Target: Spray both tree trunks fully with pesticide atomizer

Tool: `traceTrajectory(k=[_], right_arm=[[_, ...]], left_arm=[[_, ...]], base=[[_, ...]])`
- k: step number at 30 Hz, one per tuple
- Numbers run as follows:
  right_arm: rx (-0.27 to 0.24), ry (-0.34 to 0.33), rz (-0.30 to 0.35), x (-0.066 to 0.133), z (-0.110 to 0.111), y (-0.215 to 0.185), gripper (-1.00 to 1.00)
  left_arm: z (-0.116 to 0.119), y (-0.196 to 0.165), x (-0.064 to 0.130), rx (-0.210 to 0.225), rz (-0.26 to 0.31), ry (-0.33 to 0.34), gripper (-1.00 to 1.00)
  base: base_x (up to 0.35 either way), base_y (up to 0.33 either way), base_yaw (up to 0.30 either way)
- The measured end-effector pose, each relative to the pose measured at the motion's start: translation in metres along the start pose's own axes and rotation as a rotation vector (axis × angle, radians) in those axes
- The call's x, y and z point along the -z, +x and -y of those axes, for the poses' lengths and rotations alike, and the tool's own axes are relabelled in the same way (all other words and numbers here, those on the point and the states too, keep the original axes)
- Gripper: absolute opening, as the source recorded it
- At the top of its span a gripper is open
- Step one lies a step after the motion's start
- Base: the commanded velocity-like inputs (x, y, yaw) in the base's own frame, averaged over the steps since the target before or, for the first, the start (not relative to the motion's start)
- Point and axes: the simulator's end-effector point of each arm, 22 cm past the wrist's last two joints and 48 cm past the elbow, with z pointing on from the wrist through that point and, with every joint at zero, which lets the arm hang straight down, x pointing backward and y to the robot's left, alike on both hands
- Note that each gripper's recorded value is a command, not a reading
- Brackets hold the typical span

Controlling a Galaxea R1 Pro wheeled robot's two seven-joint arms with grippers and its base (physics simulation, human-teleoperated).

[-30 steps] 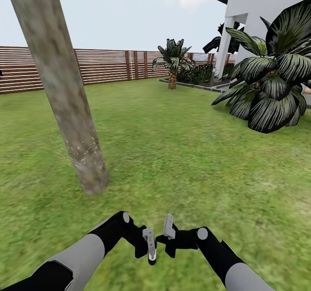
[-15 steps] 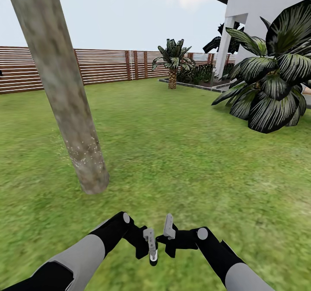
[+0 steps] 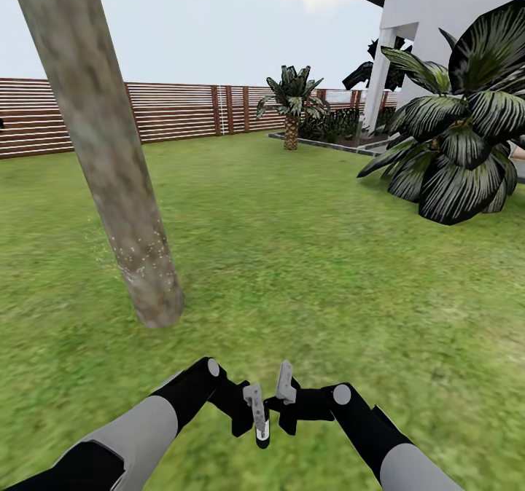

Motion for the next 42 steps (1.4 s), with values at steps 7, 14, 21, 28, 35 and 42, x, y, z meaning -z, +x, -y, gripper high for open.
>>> traceTrajectory(k=[7,14,21,28,35,42], right_arm=[[0.001,-0.002,-0.004,0.000,-0.001,0.001,-1.00],[0.000,-0.002,-0.005,0.000,-0.001,0.002,-1.00],[-0.001,0.000,-0.008,0.001,0.000,0.004,1.00],[-0.098,0.126,-0.093,0.003,0.010,0.059,1.00],[-0.338,0.816,-0.263,0.077,0.058,0.191,1.00],[-0.586,1.197,-0.192,0.184,0.042,0.268,1.00]], left_arm=[[-0.004,0.017,0.005,0.016,-0.018,-0.007,-1.00],[-0.022,0.109,0.041,0.087,-0.131,-0.056,-1.00],[-0.017,0.213,0.081,0.188,-0.245,-0.090,-1.00],[-0.057,0.252,0.097,0.284,-0.243,-0.361,-1.00],[-0.055,0.323,0.102,0.799,0.002,-0.876,-1.00],[0.008,0.392,0.127,1.039,0.118,-1.236,-1.00]], base=[[0.000,0.000,0.000],[0.000,0.000,0.000],[0.000,0.000,0.000],[0.000,0.000,0.000],[0.000,0.000,0.000],[0.000,0.000,0.000]])
